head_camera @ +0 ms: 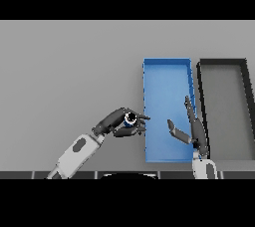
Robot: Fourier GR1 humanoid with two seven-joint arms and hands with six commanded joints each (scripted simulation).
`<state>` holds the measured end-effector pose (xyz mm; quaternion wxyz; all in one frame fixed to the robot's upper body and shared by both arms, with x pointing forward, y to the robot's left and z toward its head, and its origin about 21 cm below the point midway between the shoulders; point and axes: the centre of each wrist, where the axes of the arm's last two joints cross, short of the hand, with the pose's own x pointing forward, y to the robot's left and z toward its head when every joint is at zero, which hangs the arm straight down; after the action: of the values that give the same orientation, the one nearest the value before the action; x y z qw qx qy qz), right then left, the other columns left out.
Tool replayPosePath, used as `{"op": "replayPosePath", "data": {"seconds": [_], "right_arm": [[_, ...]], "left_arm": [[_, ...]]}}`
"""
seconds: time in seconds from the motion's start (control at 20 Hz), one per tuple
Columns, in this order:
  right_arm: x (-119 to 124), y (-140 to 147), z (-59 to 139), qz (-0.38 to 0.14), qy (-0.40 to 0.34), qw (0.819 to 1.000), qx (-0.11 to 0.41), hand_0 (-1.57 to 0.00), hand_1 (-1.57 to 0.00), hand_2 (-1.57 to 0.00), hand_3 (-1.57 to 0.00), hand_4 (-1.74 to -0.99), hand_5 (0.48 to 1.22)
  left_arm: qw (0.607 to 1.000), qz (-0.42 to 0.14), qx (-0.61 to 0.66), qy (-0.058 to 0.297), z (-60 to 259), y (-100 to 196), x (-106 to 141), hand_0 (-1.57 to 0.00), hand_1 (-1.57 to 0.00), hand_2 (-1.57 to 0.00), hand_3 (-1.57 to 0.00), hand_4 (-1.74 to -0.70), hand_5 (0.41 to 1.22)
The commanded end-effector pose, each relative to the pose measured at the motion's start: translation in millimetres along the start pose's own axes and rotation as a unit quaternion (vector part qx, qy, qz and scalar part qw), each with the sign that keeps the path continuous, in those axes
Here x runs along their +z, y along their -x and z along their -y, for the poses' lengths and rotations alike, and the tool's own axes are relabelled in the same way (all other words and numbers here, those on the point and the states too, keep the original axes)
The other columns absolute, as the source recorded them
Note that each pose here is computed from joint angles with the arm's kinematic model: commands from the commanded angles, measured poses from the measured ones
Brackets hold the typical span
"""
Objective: Pick up the blue pipe and place it into the blue bin.
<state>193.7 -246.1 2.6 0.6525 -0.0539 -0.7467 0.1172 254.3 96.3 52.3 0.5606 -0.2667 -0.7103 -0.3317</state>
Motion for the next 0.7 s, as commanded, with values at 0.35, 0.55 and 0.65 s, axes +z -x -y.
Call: {"op": "replayPosePath", "data": {"seconds": [0.35, 0.55, 0.65], "right_arm": [[67.9, -10.7, -47.4, -0.032, 0.156, 0.987, -0.015, 0.00, 0.00, 0.00, 0.00, -1.197, 0.618], [60.8, -37.4, -31.5, 0.028, 0.106, 0.991, -0.071, 0.00, 0.00, 0.00, 0.00, -1.199, 0.593], [59.5, -54.0, -22.1, 0.030, 0.049, 0.995, -0.080, 0.00, 0.00, 0.00, 0.00, -1.215, 0.561]], "left_arm": [[1.000, -0.004, -0.001, -0.001, 0.5, -0.2, 3.2, -1.57, -1.57, -1.57, -1.44, -1.73, 1.220], [1.000, -0.004, -0.003, -0.004, -3.9, -2.4, 2.2, -1.57, -1.57, -1.57, -1.44, -1.73, 1.221], [1.000, -0.011, -0.001, 0.005, 0.6, 1.0, 1.3, -1.57, -1.57, -1.57, -1.44, -1.73, 1.221]]}}
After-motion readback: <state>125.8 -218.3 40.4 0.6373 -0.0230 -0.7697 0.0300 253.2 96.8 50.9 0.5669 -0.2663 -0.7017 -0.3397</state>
